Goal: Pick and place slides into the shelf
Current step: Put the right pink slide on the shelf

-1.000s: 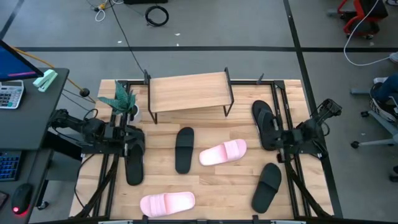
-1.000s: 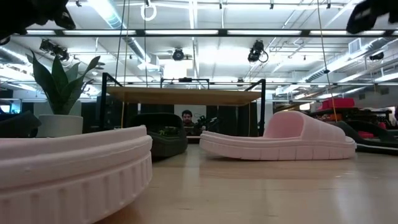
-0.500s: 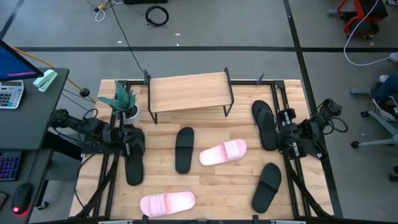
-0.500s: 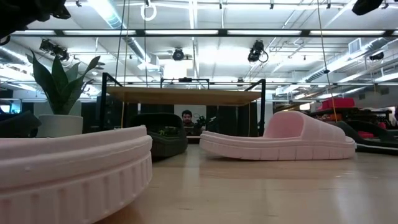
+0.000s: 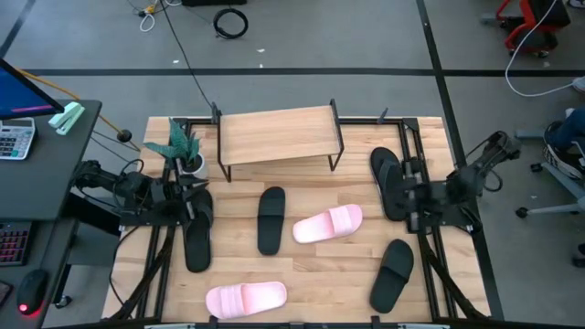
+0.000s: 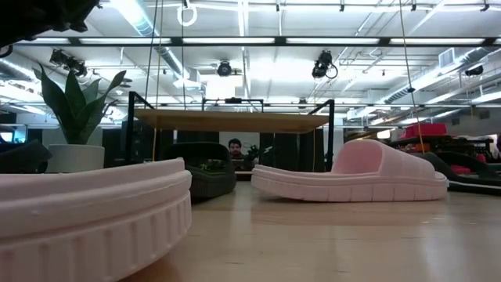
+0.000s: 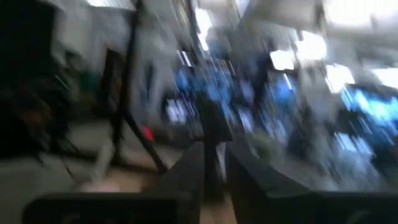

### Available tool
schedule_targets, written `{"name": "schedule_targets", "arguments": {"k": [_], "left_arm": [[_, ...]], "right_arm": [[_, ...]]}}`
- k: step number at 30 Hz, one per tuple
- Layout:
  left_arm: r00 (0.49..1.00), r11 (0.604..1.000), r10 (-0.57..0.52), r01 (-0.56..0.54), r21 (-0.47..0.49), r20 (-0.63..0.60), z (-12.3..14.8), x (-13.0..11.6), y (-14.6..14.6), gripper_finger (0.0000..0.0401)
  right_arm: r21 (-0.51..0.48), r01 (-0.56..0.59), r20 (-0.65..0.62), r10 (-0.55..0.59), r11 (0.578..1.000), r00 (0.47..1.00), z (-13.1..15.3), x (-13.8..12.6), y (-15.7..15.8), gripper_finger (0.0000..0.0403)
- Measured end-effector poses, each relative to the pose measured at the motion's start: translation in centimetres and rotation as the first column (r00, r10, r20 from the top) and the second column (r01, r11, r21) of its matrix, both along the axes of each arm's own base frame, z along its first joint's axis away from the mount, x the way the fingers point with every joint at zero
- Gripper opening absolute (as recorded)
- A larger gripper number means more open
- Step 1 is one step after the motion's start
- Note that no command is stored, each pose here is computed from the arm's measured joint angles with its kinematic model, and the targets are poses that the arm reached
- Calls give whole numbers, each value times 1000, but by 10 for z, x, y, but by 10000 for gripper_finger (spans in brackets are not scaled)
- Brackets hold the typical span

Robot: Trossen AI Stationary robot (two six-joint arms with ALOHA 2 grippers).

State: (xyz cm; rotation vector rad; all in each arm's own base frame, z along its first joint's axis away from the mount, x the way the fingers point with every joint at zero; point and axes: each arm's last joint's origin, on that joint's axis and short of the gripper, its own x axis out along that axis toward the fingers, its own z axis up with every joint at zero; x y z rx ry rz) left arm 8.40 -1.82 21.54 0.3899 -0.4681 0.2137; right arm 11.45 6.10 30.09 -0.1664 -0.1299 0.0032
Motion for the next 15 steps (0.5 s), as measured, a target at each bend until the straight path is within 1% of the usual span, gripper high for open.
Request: {"name": "schedule_targets", "arguments": {"k": [2,5,8,10,15], "left_arm": [[1000,1000,-10,10,-19,3,0,0,0,38],[1000,1000,-12,12,-23,3,0,0,0,42],[1000,1000,-8,8,-16,5,0,0,0,41],[1000,1000,-6,7,-15,11,1,0,0,38],[999,1000,-5,6,-29,53,4,-3,1,30]], "right_arm": [[-12,69,-147,-70,998,987,-3,22,10,102],[2,124,-299,-118,992,947,-9,55,24,127],[6,167,-391,-151,986,908,-17,89,39,147],[-11,198,-465,-181,980,867,-30,112,48,159],[54,322,-598,-228,945,769,-60,159,65,176]]}}
